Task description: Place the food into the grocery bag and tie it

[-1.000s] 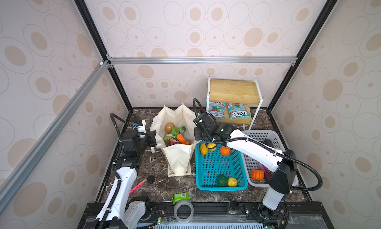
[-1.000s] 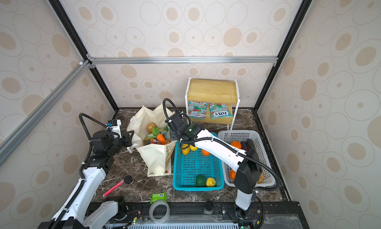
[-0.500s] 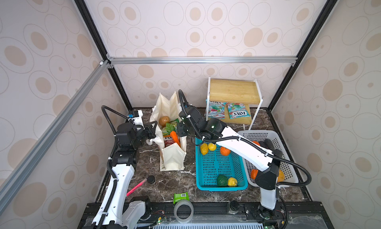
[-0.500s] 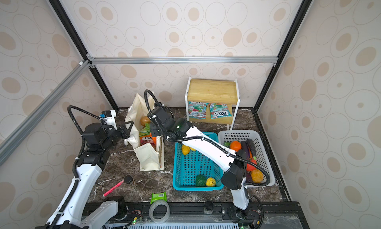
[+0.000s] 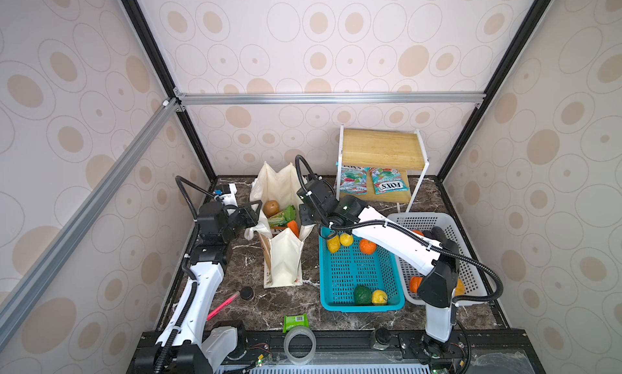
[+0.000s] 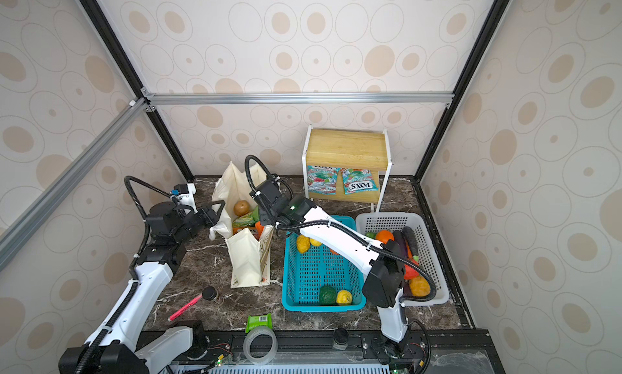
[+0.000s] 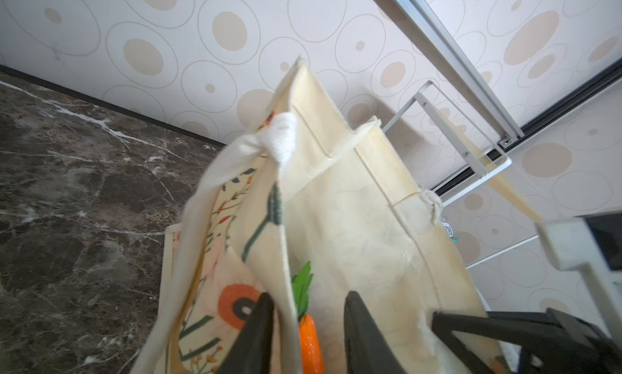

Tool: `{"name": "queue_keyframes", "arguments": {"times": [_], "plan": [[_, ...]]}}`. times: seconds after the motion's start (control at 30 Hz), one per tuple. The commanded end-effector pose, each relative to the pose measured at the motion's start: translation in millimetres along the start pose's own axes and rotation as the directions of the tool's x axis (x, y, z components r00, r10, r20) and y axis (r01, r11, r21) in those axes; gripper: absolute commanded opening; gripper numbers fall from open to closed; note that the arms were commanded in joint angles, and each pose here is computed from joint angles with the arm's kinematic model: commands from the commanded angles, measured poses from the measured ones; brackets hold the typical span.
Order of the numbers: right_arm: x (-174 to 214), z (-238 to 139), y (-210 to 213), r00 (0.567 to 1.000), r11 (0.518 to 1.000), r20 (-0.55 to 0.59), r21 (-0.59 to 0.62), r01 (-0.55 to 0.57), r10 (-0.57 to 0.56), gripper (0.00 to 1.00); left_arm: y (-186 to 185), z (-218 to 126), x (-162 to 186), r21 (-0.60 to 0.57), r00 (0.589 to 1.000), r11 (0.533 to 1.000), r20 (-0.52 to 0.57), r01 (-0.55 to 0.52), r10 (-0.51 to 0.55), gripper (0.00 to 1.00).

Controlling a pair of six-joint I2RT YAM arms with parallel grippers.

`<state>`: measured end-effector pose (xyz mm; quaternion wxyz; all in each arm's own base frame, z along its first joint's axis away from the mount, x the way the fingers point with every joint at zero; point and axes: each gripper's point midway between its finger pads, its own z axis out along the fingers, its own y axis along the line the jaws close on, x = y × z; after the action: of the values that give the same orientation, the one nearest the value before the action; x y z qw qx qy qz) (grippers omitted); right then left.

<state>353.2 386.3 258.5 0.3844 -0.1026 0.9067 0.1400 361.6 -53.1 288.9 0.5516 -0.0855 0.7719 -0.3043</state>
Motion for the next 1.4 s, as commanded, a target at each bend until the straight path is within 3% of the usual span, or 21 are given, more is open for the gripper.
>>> {"name": "queue_keyframes", "arguments": {"times": [0.0, 0.03, 0.07, 0.1, 0.23, 0.33, 0.4, 0.47, 0.53, 0.63, 0.77, 0.87, 1.0, 1.07, 1.13, 1.2, 1.27, 1.3, 1.37], "plan": [[-9.4, -14.9, -11.5, 0.999, 0.999, 0.037, 0.017, -0.039, 0.039, 0.0, -33.8, -19.7, -53.4, 0.046, 0.987, 0.998, 0.159, -0.043, 0.035, 0.59], [-10.0, -17.0, -11.7, 0.998, 0.999, 0.042, 0.015, -0.04, 0.039, 0.0, -33.8, -25.1, -62.3, 0.021, 0.982, 0.999, 0.188, -0.037, 0.032, 0.65], [-11.2, -19.1, -12.1, 0.998, 0.999, 0.048, 0.011, -0.041, 0.041, 0.0, -38.2, -31.4, -71.2, 0.014, 0.977, 0.999, 0.213, -0.034, 0.031, 0.78], [-11.4, -20.6, -12.7, 0.998, 0.999, 0.052, 0.009, -0.043, 0.042, 0.0, -42.6, -38.7, -78.0, 0.012, 0.972, 0.999, 0.235, -0.03, 0.026, 0.98], [-9.6, -20.3, -16.5, 0.998, 0.999, 0.052, 0.013, -0.047, 0.047, 0.0, -52.6, -67.6, -94.4, 0.015, 0.946, 0.999, 0.321, 0.049, -0.052, 0.99], [-5.3, -18.5, -17.6, 0.998, 0.999, 0.041, 0.017, -0.044, 0.043, 0.0, -42.6, -87.1, -94.8, -0.011, 0.907, 0.976, 0.372, 0.215, -0.196, 0.99], [-4.7, -18.4, -18.6, 0.998, 0.999, 0.042, 0.019, -0.045, 0.044, 0.0, -22.0, -94.4, -85.0, -0.066, 0.857, 0.918, 0.39, 0.391, -0.337, 0.99], [-4.8, -19.0, -19.5, 0.998, 0.999, 0.044, 0.02, -0.045, 0.044, 0.0, -1.1, -97.3, -64.4, -0.111, 0.78, 0.817, 0.391, 0.566, -0.488, 0.99], [-5.1, -19.9, -19.7, 0.998, 0.999, 0.045, 0.017, -0.046, 0.046, 0.0, 7.8, -95.3, -46.3, -0.106, 0.713, 0.737, 0.374, 0.668, -0.593, 0.99], [-3.7, -19.9, -18.3, 0.998, 0.999, 0.039, 0.007, -0.05, 0.05, 0.0, 19.6, -91.1, -16.5, -0.081, 0.573, 0.585, 0.35, 0.807, -0.741, 0.99], [-1.3, -20.8, -18.2, 0.998, 0.999, 0.036, 0.001, -0.051, 0.051, 0.0, 38.0, -97.8, 11.9, -0.085, 0.44, 0.443, 0.384, 0.893, -0.812, 0.99], [-2.1, -21.4, -21.3, 0.998, 0.999, 0.044, 0.01, -0.05, 0.049, 0.0, 47.8, -100.5, 28.2, -0.073, 0.364, 0.366, 0.401, 0.928, -0.841, 0.99], [-2.8, -21.8, -21.6, 0.998, 0.999, 0.048, 0.012, -0.051, 0.05, 0.0, 43.0, -76.8, 41.1, 0.03, 0.283, 0.304, 0.284, 0.952, -0.916, 0.99], [-3.2, -21.6, -20.3, 0.997, 0.998, 0.047, 0.006, -0.057, 0.057, 0.0, 41.1, -67.3, 41.7, 0.057, 0.275, 0.297, 0.246, 0.953, -0.929, 0.99], [-3.2, -21.5, -19.4, 0.997, 0.998, 0.047, 0.0, -0.06, 0.06, 0.0, 40.9, -64.9, 30.1, 0.094, 0.305, 0.339, 0.262, 0.936, -0.916, 0.99], [-2.0, -21.3, -19.0, 0.997, 0.998, 0.042, -0.002, -0.06, 0.06, 0.0, 38.8, -62.0, 21.5, 0.144, 0.301, 0.344, 0.256, 0.928, -0.919, 0.93], [-1.6, -21.1, -19.0, 0.997, 0.998, 0.041, -0.003, -0.062, 0.062, 0.0, 37.1, -59.7, 15.7, 0.201, 0.288, 0.339, 0.243, 0.919, -0.926, 0.77], [-1.8, -21.1, -19.8, 0.997, 0.998, 0.041, 0.0, -0.062, 0.062, 0.0, 36.4, -59.0, 15.0, 0.218, 0.283, 0.334, 0.235, 0.917, -0.93, 0.63], [-2.4, -22.7, -20.8, 0.997, 0.998, 0.043, 0.003, -0.06, 0.06, 0.0, 34.8, -61.3, 9.2, 0.276, 0.299, 0.359, 0.238, 0.891, -0.924, 0.1]]}}
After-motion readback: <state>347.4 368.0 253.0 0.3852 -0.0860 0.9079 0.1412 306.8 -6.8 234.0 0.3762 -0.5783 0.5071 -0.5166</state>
